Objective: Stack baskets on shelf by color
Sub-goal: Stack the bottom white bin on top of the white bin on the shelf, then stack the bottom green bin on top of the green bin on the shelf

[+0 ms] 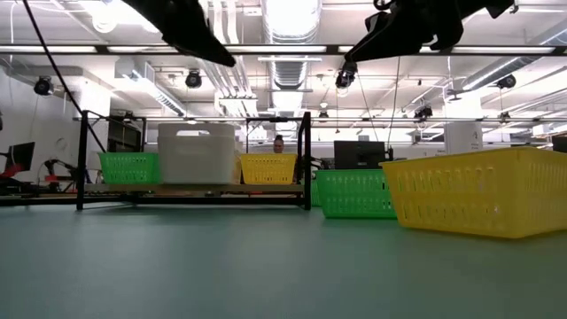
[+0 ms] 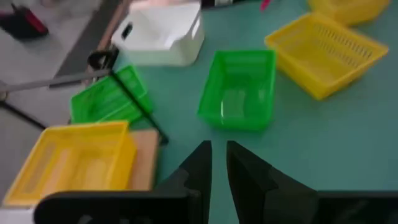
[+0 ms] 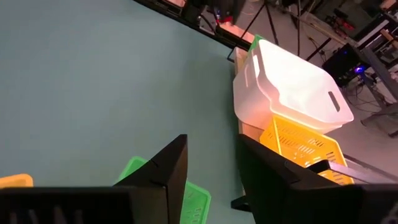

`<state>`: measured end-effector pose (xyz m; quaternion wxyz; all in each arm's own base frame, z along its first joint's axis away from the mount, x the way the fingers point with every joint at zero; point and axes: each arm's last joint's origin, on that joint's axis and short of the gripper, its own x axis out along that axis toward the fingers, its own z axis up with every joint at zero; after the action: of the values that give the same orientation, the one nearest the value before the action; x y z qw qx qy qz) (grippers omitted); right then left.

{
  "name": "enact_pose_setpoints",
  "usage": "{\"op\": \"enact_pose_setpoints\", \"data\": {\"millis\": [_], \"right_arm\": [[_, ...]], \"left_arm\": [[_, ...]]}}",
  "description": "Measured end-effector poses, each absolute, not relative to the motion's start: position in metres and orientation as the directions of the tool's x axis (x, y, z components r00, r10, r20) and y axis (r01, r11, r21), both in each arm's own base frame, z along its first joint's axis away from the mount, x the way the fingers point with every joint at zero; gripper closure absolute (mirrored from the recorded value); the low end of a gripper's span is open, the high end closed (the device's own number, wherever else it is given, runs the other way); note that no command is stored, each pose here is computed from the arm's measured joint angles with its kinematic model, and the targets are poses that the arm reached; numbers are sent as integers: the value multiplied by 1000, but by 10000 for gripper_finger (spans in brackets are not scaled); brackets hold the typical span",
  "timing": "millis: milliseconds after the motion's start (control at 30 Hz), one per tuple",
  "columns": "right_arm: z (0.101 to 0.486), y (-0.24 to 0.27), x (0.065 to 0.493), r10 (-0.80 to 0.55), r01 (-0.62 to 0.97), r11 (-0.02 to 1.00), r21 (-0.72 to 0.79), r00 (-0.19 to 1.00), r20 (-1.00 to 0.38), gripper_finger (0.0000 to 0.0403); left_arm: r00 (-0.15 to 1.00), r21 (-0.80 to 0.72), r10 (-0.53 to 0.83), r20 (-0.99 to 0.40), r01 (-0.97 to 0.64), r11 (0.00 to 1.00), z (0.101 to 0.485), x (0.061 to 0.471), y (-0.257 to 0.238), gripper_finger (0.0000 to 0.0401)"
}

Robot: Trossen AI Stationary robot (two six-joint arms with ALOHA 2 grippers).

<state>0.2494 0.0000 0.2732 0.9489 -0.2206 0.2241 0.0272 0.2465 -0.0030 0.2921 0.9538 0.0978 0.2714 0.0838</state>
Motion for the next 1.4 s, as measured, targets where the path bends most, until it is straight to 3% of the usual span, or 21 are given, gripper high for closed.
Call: {"op": "enact_pose_setpoints", "data": {"millis": [100,333,667,1000,1167,1400], "right_arm": [[273,0,249,-47,-150,901,-407,899,-436,281],[273,0,249,-47,-152,900,-408,898,-437,297],[273,0,249,-47,-153,899,-410,898,-438,320],[273,0,249,-47,-153,900,-409,897,-439,335],[273,0,249,-47,-154,899,-410,897,-439,335],[273,0,249,-46,-158,895,-418,897,-439,335]], "left_arm": [[852,256,284,-440,-184,949,268,245,-6,374],[692,363,536,-483,-399,842,221,233,10,375],[619,361,616,-488,-499,788,218,229,34,375],[627,355,603,-493,-488,797,218,229,35,375],[714,281,516,-473,-433,856,227,228,27,375],[885,165,343,-316,-304,938,247,237,2,375]]}}
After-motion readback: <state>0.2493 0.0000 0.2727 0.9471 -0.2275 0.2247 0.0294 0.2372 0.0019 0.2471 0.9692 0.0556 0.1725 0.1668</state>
